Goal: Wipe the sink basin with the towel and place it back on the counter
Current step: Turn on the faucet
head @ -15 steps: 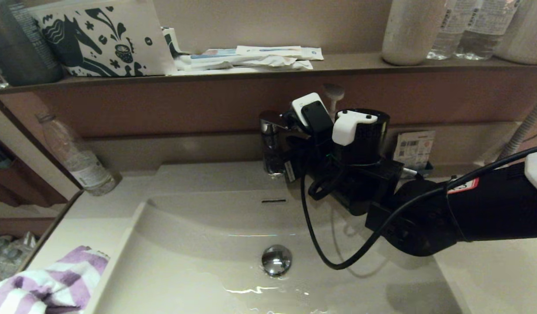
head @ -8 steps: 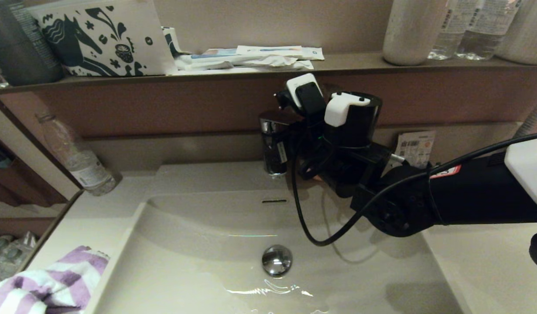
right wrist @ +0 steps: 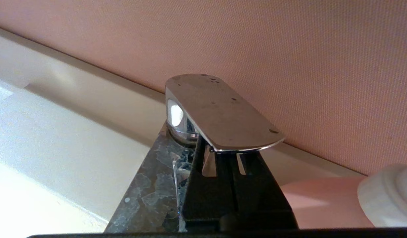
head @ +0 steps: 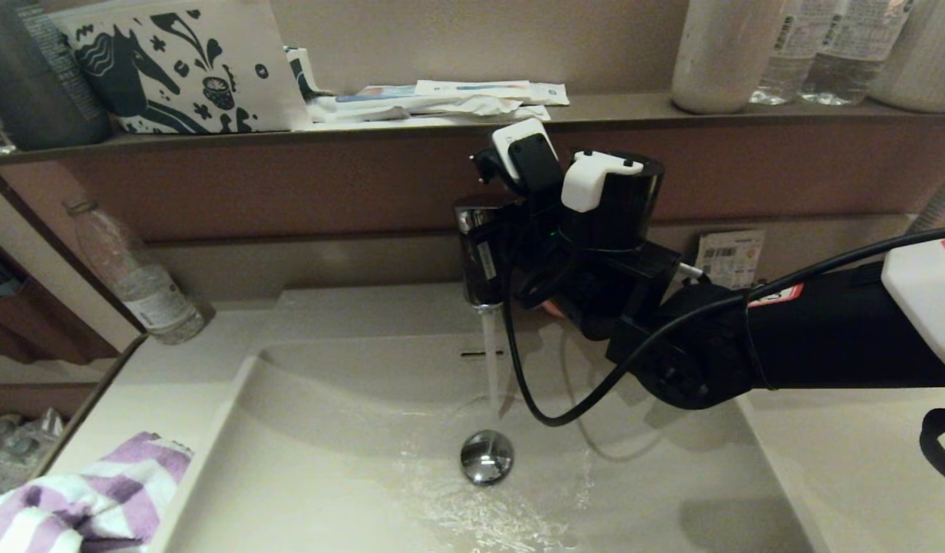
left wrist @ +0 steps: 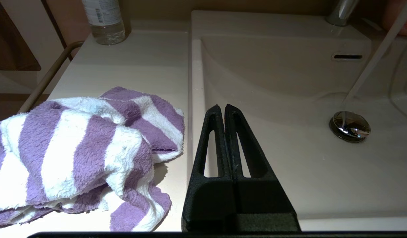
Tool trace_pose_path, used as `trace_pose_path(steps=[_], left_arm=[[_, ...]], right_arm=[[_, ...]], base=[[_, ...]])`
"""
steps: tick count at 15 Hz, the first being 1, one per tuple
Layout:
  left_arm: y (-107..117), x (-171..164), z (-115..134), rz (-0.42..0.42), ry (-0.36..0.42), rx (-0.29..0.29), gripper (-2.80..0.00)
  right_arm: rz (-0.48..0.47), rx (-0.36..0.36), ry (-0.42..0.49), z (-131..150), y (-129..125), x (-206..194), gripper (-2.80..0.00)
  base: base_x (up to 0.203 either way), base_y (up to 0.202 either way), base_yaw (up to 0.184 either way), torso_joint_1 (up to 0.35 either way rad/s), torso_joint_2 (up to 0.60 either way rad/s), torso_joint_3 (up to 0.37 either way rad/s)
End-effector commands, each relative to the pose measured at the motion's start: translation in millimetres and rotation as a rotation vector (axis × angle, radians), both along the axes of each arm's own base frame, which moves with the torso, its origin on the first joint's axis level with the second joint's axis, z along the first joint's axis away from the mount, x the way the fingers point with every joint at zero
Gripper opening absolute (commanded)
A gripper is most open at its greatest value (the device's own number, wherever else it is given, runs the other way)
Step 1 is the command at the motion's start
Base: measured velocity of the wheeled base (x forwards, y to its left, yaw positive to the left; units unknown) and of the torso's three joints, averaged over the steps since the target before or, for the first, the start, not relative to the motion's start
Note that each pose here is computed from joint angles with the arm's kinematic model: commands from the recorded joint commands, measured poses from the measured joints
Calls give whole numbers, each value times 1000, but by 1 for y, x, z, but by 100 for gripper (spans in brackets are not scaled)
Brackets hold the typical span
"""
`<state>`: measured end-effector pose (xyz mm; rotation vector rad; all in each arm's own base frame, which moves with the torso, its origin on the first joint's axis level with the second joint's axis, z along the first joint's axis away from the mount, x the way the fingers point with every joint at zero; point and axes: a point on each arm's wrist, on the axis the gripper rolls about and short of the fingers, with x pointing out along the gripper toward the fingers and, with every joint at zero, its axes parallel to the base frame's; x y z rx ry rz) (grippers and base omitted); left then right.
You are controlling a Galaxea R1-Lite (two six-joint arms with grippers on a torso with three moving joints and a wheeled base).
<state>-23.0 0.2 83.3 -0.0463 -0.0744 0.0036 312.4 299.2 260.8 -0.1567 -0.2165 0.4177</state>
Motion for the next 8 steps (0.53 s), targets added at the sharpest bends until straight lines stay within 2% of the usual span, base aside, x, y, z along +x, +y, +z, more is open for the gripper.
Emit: trace_pose_path(steps=[1,4,6,8], left_arm=[[0,0,0,-1,-1,0,-280],[0,0,0,-1,-1,0,-280],[0,0,0,0,-1,0,-280],[0,0,0,1,-1,0,-280]], right_arm=[[-5,23,-22,8,-3,-2,-280],[-11,2,2,1,-7,-6,-280],[-19,-33,44,-8,-19,-18,-280],[-19,-32,55,-3,-33,-33,-280]], base=[[0,0,0,0,0,0],[0,0,0,0,0,0],[0,0,0,0,0,0],[0,0,0,0,0,0]])
